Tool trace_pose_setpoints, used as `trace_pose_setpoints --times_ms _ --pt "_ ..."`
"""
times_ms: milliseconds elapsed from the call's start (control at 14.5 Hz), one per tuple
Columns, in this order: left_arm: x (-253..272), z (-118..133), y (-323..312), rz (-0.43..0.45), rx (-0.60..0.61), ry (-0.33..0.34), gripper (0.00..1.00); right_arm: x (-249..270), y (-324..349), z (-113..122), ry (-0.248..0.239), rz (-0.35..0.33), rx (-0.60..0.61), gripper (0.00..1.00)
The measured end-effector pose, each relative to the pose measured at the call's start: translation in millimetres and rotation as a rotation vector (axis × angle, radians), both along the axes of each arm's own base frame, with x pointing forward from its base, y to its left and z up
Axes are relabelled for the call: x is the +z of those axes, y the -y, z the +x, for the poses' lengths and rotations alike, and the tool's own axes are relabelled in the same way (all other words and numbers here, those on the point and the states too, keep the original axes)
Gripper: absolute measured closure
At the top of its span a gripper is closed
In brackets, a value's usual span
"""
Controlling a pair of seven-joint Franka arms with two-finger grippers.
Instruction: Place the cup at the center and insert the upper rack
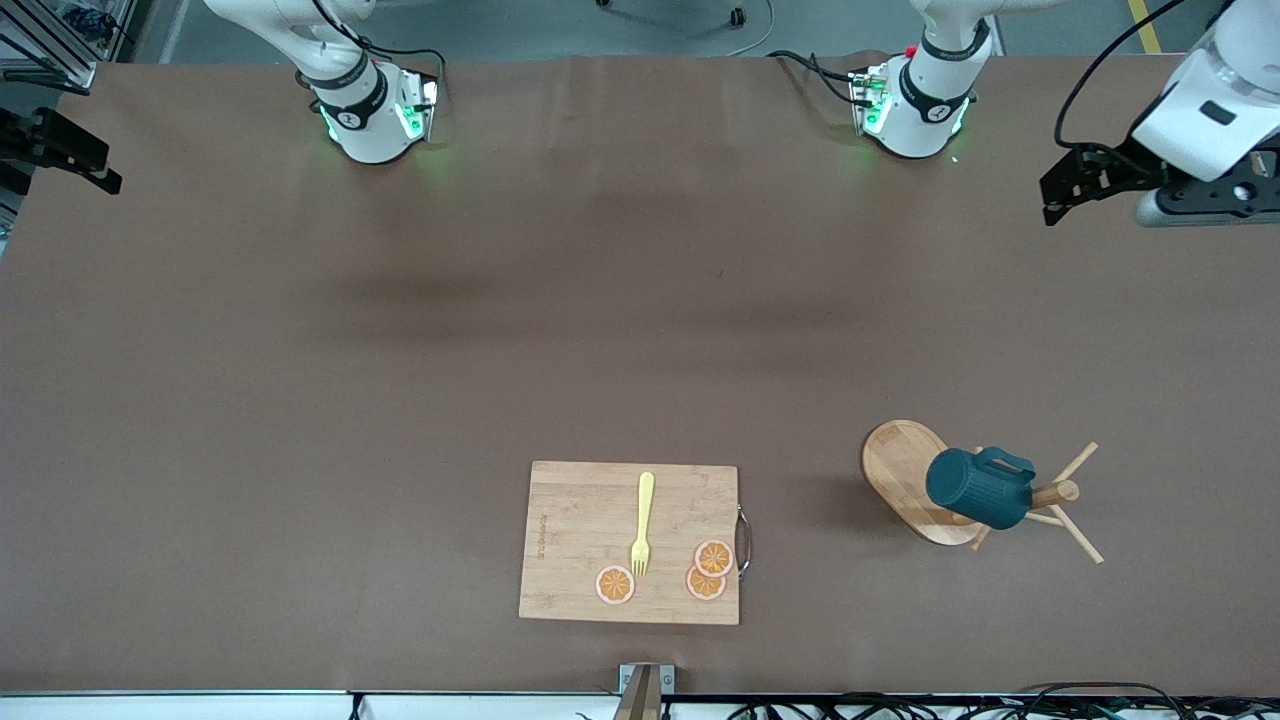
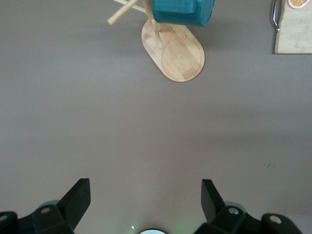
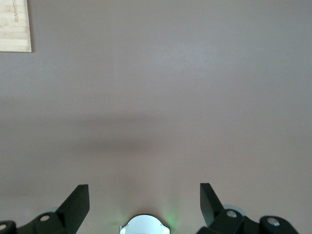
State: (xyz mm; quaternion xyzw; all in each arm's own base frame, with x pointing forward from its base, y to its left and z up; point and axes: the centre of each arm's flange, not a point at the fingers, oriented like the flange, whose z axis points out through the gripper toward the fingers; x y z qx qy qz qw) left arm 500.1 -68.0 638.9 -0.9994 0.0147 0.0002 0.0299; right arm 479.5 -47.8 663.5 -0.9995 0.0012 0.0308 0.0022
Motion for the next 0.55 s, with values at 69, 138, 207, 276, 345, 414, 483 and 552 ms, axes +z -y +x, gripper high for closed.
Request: trace_pose_setpoints --times_ms 69,138,207,276,345,414,483,552 --pt "2.1 0.5 -3.1 -0.006 0.006 0.004 0.00 0.0 0.0 0.0 0.000 0.000 0.000 0.00" --pt "3.3 0.6 -3.7 -0.022 0.010 0.005 0.00 0.0 0.0 0.0 0.000 0.000 0.000 0.00" --pt "3.6 0.7 -4.9 -0.041 0.016 0.003 0.00 0.0 0.0 0.0 0.000 0.000 0.000 0.00" --pt "3.4 1.2 -8.1 -0.057 0.024 0.001 0.00 0.0 -0.1 0.0 0.000 0.000 0.000 0.00" --pt "2.9 2.0 -11.7 -0.067 0.032 -0.001 0.00 0.0 -0.1 0.0 0.000 0.000 0.000 0.00" --pt "2.6 2.5 -14.1 -0.071 0.037 -0.002 0.00 0.0 -0.1 0.0 0.000 0.000 0.000 0.00" --pt "2.8 2.8 -14.7 -0.072 0.038 -0.001 0.00 0.0 -0.1 0.0 0.000 0.000 0.000 0.00" --pt "3.2 2.8 -14.3 -0.072 0.037 -0.001 0.00 0.0 -0.1 0.0 0.000 0.000 0.000 0.00"
